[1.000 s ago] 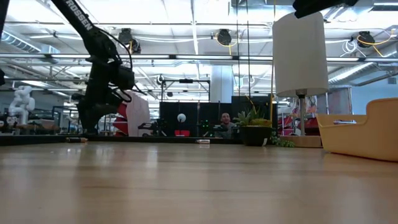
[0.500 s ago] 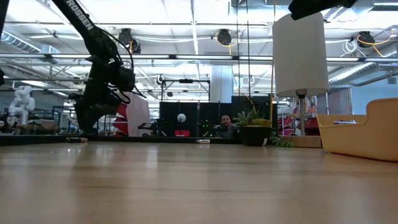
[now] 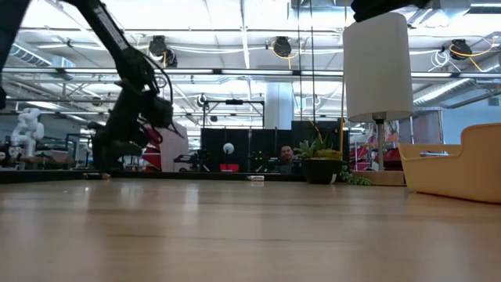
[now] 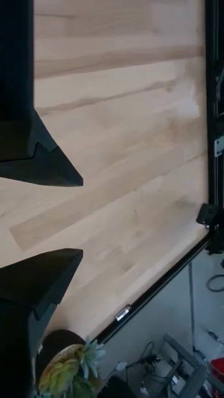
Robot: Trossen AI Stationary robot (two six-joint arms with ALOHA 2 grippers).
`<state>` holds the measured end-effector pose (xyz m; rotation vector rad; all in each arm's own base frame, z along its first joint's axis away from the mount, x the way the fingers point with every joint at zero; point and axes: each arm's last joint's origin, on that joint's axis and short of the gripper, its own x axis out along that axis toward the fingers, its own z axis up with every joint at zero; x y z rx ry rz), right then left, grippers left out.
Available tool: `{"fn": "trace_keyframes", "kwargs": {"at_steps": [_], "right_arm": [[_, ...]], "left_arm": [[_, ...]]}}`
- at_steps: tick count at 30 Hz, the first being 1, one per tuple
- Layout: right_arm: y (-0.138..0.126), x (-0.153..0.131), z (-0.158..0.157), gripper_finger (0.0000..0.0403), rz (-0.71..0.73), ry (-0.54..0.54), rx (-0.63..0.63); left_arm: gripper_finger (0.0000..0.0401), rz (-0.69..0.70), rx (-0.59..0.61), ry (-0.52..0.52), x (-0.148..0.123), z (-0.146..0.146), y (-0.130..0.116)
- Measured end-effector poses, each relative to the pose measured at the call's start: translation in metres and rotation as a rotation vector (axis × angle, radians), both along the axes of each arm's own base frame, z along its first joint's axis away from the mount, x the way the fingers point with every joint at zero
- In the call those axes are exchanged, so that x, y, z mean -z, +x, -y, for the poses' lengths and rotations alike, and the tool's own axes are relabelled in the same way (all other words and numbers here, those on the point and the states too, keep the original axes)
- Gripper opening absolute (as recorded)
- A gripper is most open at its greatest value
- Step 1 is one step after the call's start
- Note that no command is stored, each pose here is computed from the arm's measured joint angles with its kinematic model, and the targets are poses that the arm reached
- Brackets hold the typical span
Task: Sort batteries
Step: Put the brown battery into the yellow bin
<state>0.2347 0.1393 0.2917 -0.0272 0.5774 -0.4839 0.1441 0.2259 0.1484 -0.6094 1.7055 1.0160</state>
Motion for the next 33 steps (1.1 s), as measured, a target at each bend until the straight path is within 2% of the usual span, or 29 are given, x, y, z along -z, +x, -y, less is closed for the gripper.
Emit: {"fn": "trace_keyframes", "kwargs": {"at_steps": [6, 12, 20, 25, 33], "right_arm": [[0.003, 0.000, 0.003, 0.0167, -0.026, -0.015, -0.023], [0.007, 0.000, 0.009, 0.0167, -0.047, -0.048, -0.025], [0.009, 0.001, 0.013, 0.0167, -0.074, -0.017, -0.041], [0.009, 0.001, 0.013, 0.0167, -0.077, -0.017, -0.045], [0.009, 0.001, 0.012, 0.0167, -0.084, -0.009, -0.055]], "left_arm": [[0.0154, -0.060, -0.045, -0.082, 0.008, -0.015, 0.008], [0.0154, -0.059, -0.045, -0.088, -0.002, -0.023, 0.009], [0.0154, 0.048, -0.129, -0.147, -0.015, -0.041, -0.007], [0.0154, 0.062, -0.144, -0.195, -0.012, -0.046, -0.007], [0.0154, -0.022, -0.172, -0.332, 0.003, -0.061, -0.002]]}}
